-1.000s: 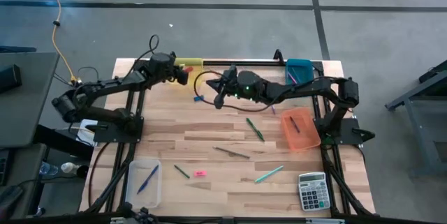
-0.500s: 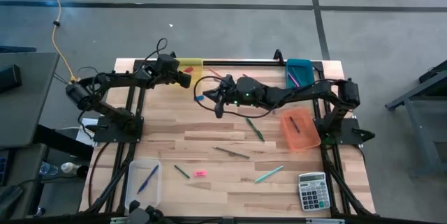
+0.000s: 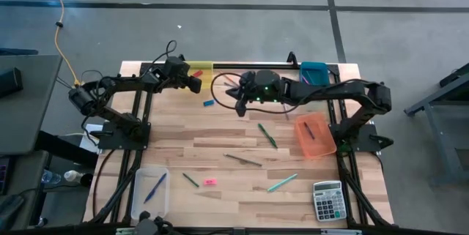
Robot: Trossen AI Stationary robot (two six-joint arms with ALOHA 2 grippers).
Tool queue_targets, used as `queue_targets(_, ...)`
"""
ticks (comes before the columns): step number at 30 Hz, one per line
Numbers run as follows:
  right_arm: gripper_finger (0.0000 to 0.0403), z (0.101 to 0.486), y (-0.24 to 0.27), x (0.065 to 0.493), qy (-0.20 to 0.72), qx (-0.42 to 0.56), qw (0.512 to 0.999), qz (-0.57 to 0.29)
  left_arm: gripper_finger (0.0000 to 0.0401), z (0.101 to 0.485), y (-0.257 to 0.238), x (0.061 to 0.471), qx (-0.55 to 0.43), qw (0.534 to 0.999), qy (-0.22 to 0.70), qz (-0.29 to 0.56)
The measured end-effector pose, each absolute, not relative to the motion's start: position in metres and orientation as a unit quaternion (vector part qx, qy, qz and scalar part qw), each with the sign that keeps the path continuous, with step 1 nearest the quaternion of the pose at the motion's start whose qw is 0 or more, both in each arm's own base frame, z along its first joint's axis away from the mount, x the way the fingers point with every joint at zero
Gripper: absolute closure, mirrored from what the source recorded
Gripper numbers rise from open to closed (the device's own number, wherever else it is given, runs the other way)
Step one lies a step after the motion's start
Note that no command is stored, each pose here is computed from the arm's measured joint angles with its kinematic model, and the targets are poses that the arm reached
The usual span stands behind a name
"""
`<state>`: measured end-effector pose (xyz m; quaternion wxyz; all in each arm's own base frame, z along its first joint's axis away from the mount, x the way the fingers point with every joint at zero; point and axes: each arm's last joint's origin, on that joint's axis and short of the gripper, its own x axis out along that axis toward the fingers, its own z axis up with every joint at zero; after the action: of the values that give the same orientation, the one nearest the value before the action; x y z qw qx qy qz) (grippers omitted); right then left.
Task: Sort crayons/erasers/pens/pencils in bins
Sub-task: Put the green pen into the white bin
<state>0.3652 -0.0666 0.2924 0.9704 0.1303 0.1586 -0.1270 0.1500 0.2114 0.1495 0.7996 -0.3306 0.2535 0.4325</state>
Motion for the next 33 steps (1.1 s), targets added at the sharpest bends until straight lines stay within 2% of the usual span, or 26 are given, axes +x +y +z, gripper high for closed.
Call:
queue_targets(7, 0.0403, 0.28, -0.066, 0.35, 0.248, 0.192, 0.93, -0.192, 0.0278, 0.155, 0.208, 0.151, -0.369, 0.806, 0.232, 0.401)
queue_targets(16, 0.0403, 0.273, -0.066, 0.335, 0.318, 0.221, 0.897, -0.215, 0.0286, 0.191, 0.194, 0.141, -0.349, 0.827, 0.19, 0.398)
queue_targets(23, 0.0403, 0.266, -0.076, 0.322, 0.377, 0.235, 0.868, -0.221, 0.0336, 0.229, 0.162, 0.131, -0.278, 0.858, 0.169, 0.397)
queue_targets(29, 0.0403, 0.254, -0.079, 0.31, 0.441, 0.229, 0.837, -0.23, 0.0388, 0.256, 0.126, 0.133, -0.233, 0.894, 0.121, 0.362)
queue_targets(33, 0.0403, 0.231, -0.071, 0.307, 0.451, 0.247, 0.833, -0.206, 0.0398, 0.258, 0.104, 0.135, -0.225, 0.908, 0.094, 0.341)
